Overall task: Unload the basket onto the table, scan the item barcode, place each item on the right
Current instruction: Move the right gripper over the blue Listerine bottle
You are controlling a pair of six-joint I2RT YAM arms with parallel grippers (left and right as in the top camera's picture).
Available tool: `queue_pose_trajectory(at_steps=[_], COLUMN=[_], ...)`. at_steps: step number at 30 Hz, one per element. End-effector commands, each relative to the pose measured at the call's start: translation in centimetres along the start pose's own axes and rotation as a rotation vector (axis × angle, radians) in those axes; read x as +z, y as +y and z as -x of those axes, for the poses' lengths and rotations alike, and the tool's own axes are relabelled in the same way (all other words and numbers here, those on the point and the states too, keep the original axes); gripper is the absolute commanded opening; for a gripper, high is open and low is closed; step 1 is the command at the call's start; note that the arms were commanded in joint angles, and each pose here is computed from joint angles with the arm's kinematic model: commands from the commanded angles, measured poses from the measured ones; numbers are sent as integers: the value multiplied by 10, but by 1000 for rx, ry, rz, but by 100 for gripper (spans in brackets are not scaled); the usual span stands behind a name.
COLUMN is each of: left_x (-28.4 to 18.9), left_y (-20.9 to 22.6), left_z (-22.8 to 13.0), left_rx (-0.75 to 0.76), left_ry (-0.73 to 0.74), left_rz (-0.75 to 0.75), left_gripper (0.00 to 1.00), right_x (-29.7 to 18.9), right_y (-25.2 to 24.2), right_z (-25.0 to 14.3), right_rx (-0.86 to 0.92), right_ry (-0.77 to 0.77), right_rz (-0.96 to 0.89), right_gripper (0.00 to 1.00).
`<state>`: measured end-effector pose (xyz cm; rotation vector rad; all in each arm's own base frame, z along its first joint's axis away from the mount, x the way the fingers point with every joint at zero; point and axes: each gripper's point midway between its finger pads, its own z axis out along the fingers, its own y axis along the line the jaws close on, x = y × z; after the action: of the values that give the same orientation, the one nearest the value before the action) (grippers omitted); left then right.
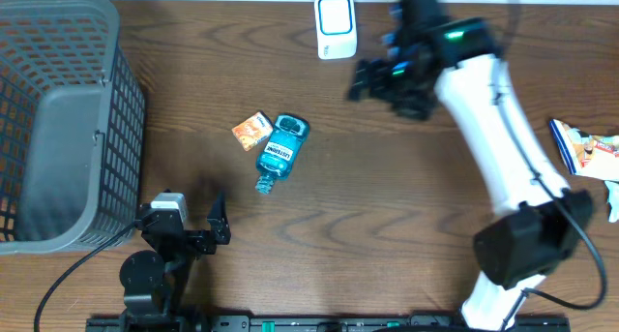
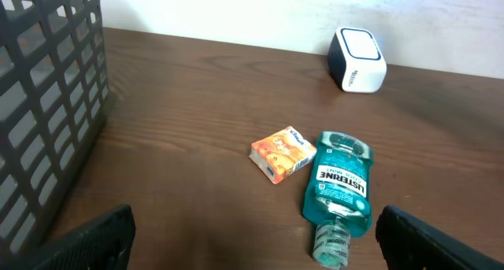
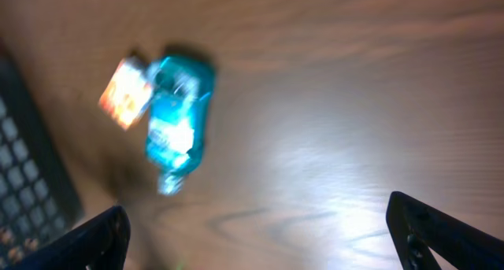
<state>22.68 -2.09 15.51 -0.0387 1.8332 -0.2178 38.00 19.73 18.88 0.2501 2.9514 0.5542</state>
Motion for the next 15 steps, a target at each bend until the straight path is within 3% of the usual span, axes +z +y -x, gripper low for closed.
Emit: queue_pose_trajectory(at_steps=[1,8,15], left_x=[-2,-2,-2], left_y=[-1,-5,-9], left_z=[6,6,5], left_rx=[22,26,31], left_ry=[-16,-14,-11], left_rz=[-4,-19,-39], left_gripper=[98,98,98], right_x=[34,125,170], right_y=[35,80,86], right_z=[-27,-71,-93], right_rx=[81,149,121], right_ry=[72,142,164], right_rz=[4,-63,-118], right_gripper=[99,99,99])
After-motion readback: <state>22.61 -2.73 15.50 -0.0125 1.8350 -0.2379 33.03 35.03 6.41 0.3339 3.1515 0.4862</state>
